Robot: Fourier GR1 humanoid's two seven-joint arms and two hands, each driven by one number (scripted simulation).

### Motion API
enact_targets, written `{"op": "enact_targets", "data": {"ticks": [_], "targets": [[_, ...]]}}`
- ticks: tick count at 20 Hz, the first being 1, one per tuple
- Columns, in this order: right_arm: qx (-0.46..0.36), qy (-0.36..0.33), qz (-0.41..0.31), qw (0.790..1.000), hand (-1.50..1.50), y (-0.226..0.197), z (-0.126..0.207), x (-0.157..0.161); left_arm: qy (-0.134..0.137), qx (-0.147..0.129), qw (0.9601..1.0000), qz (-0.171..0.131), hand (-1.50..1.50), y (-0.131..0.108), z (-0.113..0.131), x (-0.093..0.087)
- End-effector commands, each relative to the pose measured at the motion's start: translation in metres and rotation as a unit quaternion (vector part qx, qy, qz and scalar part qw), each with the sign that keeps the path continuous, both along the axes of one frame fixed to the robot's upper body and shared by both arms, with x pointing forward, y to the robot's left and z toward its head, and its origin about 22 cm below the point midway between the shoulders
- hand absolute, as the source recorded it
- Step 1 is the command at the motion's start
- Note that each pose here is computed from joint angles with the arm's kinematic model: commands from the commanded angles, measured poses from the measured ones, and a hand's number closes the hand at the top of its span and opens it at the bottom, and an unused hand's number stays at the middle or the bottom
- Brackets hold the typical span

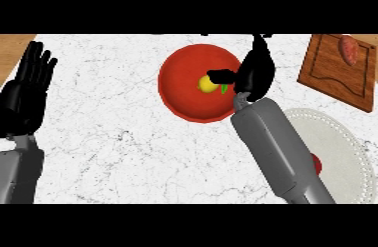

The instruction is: Pick the lemon from the placemat and place it in the bowl

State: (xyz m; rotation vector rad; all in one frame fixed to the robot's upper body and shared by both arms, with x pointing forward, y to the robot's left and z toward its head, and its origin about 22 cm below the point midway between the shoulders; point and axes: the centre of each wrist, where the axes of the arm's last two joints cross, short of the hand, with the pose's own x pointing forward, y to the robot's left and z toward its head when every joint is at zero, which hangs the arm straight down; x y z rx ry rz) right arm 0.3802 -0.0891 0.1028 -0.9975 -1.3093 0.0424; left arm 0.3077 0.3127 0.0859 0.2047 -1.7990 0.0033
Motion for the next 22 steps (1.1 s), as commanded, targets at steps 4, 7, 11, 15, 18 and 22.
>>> {"op": "enact_targets", "data": {"ticks": [4, 7, 11, 15, 18, 22], "targets": [[0.05, -0.104, -0.109, 0.987, -1.5, -0.023, -0.014, -0.01, 0.008, -0.005, 0.9995, 0.029, 0.0, 0.013, -0.014, -0.009], [0.067, -0.123, -0.133, 0.981, -1.5, -0.033, -0.017, -0.028, 0.005, -0.001, 0.9993, 0.037, 0.0, 0.015, -0.01, -0.004], [0.09, -0.148, -0.146, 0.974, -1.5, -0.073, -0.008, -0.066, 0.006, -0.002, 0.9992, 0.04, 0.0, 0.003, -0.011, -0.016], [0.106, -0.167, -0.141, 0.97, -1.5, -0.092, -0.01, -0.123, 0.0, -0.003, 0.9994, 0.034, 0.0, 0.016, -0.01, -0.019], [0.1, -0.17, -0.139, 0.971, -1.5, -0.12, -0.02, -0.164, -0.003, 0.0, 0.9994, 0.035, 0.0, 0.034, -0.013, -0.022], [0.103, -0.177, -0.142, 0.969, -1.5, -0.139, -0.036, -0.21, 0.007, -0.001, 0.9996, 0.026, 0.0, 0.012, 0.001, -0.016]]}}
